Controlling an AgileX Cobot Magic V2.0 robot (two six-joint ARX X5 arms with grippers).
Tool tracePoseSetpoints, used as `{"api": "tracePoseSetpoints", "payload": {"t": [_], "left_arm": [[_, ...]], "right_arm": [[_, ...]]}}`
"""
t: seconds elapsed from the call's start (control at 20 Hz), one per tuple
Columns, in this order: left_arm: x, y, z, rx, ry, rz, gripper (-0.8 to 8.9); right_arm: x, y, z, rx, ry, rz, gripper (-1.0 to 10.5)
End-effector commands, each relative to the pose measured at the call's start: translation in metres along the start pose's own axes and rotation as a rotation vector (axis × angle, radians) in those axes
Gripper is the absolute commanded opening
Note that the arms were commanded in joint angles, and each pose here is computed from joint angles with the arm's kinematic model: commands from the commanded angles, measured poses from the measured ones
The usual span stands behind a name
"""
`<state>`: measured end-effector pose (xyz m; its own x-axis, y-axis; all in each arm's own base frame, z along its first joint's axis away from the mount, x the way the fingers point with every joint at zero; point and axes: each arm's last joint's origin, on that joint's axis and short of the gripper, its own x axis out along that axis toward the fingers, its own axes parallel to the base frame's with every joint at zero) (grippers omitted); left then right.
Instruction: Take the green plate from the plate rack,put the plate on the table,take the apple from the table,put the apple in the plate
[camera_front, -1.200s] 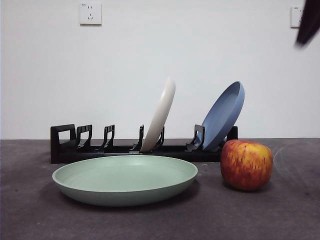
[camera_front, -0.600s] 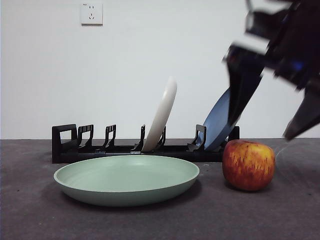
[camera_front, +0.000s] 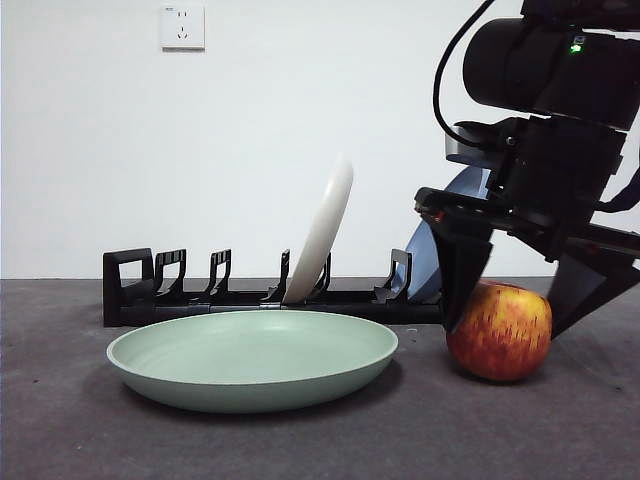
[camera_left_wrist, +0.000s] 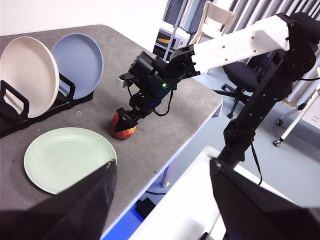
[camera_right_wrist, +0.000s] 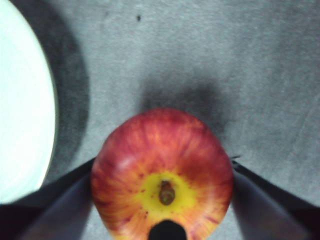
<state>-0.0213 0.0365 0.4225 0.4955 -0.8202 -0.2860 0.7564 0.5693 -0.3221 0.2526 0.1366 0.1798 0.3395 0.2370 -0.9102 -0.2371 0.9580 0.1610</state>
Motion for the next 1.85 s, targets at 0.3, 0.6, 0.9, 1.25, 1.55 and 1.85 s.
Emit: {"api": "tracePoseSetpoints", "payload": {"t": [0.3,0.6,0.9,1.25,1.55,1.85], "left_arm": [[0.000,0.001,-0.001,-0.007,-0.005,0.024,3.14],[0.017,0.007,-0.012,-0.020,0.075,0.135,3.14],[0.056,0.017,-0.036,-0.011,0.218,0.245,3.14],[0.083,0.027,-0.058,-0.015,0.311,0.369,3.14],[0.084,0.027,-0.059,-0.021,0.314,0.371,3.14],[0.084,0.027,-0.059,-0.021,0.314,0.371,3.14]], "right_arm": [[-0.036,0.014,0.024,-0.019,-0.031,0.078,-0.1],[-0.094,0.067,0.051,-0.153,-0.146,0.364,-0.1],[-0.103,0.133,0.037,-0.307,-0.259,0.280,-0.1],[-0.041,0.154,0.033,-0.325,-0.144,0.197,-0.1],[0.012,0.157,0.028,-0.326,-0.043,0.131,-0.1],[0.025,0.156,0.026,-0.328,-0.030,0.075,-0.1]]}}
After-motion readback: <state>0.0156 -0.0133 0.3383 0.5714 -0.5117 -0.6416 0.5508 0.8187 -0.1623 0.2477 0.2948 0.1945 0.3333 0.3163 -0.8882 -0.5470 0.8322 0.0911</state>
